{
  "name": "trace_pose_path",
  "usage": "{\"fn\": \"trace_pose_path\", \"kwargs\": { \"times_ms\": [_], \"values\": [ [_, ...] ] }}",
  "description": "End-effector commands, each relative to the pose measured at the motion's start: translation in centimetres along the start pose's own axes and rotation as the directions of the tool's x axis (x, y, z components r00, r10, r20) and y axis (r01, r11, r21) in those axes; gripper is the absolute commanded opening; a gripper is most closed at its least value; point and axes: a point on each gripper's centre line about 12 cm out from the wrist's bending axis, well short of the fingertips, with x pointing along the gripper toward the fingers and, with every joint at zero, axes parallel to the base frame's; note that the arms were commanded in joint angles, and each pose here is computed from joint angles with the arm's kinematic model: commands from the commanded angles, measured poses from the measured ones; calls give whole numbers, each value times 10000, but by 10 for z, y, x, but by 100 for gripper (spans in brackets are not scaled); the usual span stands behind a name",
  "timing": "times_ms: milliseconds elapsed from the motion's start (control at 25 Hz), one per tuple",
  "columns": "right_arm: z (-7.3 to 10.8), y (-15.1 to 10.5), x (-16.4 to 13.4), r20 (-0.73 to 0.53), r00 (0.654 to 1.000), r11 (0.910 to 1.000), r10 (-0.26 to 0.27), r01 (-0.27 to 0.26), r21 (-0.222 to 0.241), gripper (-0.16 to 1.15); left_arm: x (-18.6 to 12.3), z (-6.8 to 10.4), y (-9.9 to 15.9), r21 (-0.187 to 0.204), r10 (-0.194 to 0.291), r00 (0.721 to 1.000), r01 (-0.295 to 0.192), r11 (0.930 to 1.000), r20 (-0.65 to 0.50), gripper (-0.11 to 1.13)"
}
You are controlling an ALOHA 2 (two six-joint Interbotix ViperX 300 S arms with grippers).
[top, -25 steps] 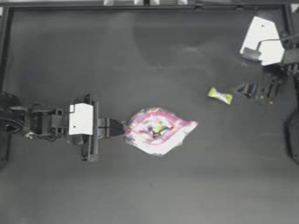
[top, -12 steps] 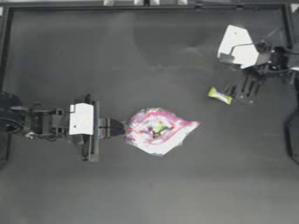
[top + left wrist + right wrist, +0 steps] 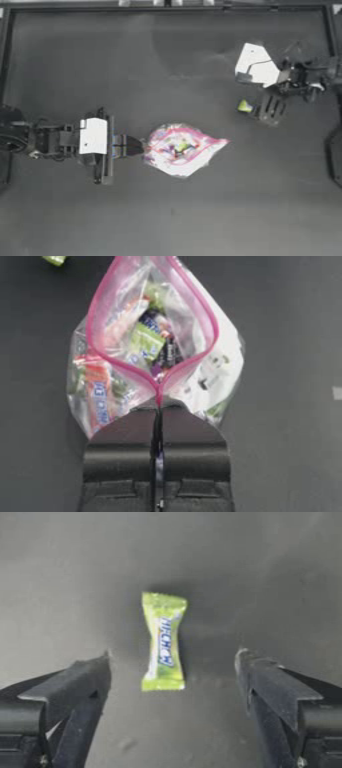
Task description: Put candy in bag
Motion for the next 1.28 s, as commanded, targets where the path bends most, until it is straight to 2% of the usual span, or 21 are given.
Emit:
{"fn": "trace_pose_path", "kwargs": {
  "times_ms": [40,1000,1120,1280],
  "values": [
    [4,0,2,63,10000,10000,-9,9,-12,100,-1,16,2,1,74,9986,-74,10000,516,5],
    [-3,4,32,-668,9976,9999,163,-160,53,98,-1,15,2,7,58,9987,-58,10000,503,5],
    [-3,4,32,-669,9976,9998,181,-176,79,93,-1,15,2,8,56,9988,-56,10000,487,5],
    [-5,5,33,-684,9975,9998,197,-192,75,75,-1,15,2,2,72,9987,-72,10000,501,5]
  ]
}}
